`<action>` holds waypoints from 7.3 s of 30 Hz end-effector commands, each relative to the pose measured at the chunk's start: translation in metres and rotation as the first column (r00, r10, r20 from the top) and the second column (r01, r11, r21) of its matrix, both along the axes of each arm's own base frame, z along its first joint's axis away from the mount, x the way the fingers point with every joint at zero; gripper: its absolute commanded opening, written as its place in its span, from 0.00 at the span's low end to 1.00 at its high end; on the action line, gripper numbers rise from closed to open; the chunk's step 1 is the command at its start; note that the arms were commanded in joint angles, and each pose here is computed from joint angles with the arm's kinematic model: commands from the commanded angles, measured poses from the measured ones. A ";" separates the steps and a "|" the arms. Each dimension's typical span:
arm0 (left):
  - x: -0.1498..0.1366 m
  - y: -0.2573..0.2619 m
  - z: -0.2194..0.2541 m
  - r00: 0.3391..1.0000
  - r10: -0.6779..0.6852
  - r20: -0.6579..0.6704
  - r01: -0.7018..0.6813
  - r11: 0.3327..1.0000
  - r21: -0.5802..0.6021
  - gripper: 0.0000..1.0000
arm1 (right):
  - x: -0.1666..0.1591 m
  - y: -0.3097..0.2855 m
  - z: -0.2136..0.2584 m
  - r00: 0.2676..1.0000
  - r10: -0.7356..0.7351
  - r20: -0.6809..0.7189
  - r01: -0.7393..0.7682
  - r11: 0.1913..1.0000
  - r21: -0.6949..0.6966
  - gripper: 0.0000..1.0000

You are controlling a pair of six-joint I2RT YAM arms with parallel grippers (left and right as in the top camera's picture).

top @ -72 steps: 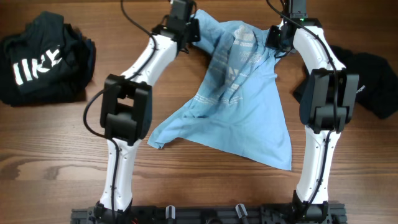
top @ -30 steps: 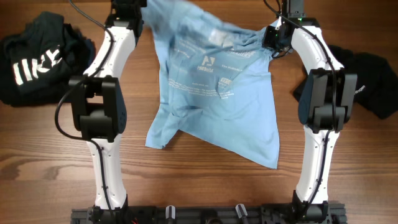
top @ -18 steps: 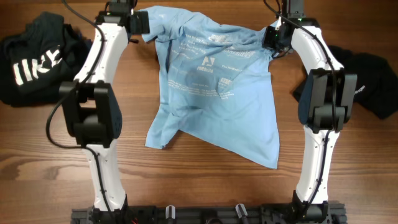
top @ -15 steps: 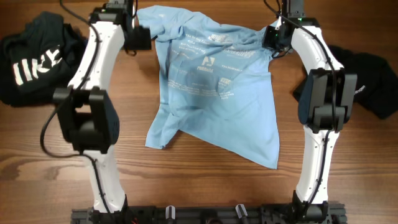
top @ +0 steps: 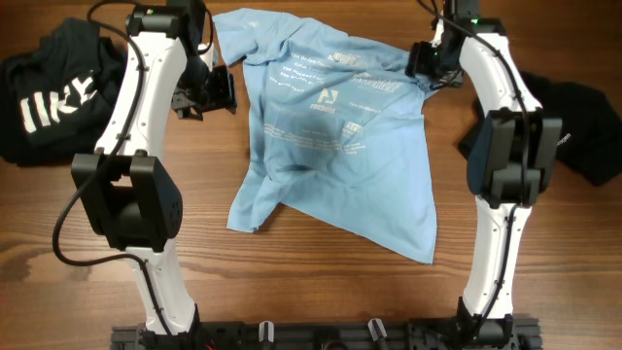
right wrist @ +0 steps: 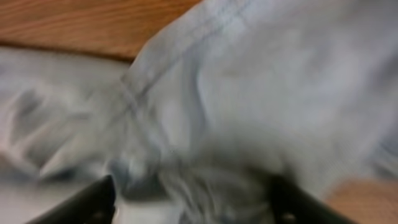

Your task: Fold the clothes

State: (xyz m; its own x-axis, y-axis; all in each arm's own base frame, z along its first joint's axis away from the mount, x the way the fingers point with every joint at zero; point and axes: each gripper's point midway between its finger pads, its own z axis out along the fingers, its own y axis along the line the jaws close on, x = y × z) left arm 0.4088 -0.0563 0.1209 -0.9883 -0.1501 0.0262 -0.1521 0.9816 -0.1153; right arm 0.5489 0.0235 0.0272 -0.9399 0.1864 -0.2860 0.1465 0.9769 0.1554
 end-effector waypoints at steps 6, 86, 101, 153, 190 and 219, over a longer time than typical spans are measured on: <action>-0.028 -0.001 0.009 0.995 0.026 -0.098 -0.027 1.000 -0.008 0.64 | -0.053 0.006 0.140 0.998 0.031 0.054 -0.031 0.999 0.009 0.92; -0.132 -0.061 -0.132 0.991 -0.003 0.133 0.025 0.986 -0.168 0.04 | -0.281 0.081 -0.027 0.943 0.127 -0.306 -0.098 0.989 0.108 0.04; -0.171 0.011 -0.178 0.941 0.319 -0.116 -0.310 0.946 0.090 0.04 | -0.281 0.080 -0.028 0.943 0.126 -0.308 -0.098 0.990 0.104 0.04; -0.108 0.105 -0.123 0.817 0.572 0.074 -0.556 0.814 -0.168 0.56 | -0.124 0.100 0.094 0.915 0.311 0.257 -0.309 0.950 -0.051 0.71; -0.173 -0.191 -0.069 0.956 -0.243 0.161 0.285 0.898 -0.337 0.04 | -0.102 0.041 0.079 0.934 0.248 0.257 -0.233 0.969 -0.085 0.72; -0.170 -0.067 -0.150 0.961 0.208 -0.183 -0.213 0.977 -0.007 0.04 | -0.108 0.050 0.077 0.935 0.261 0.241 -0.261 0.965 -0.033 0.72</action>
State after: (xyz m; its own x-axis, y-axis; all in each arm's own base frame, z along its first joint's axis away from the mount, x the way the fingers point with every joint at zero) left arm 0.2376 -0.1590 -0.0061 -0.9464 -0.2545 0.1988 -0.2940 0.9336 -0.2046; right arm 0.4359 0.0697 0.1038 -0.8593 -0.0610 -0.5077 -0.1498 0.9793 0.1359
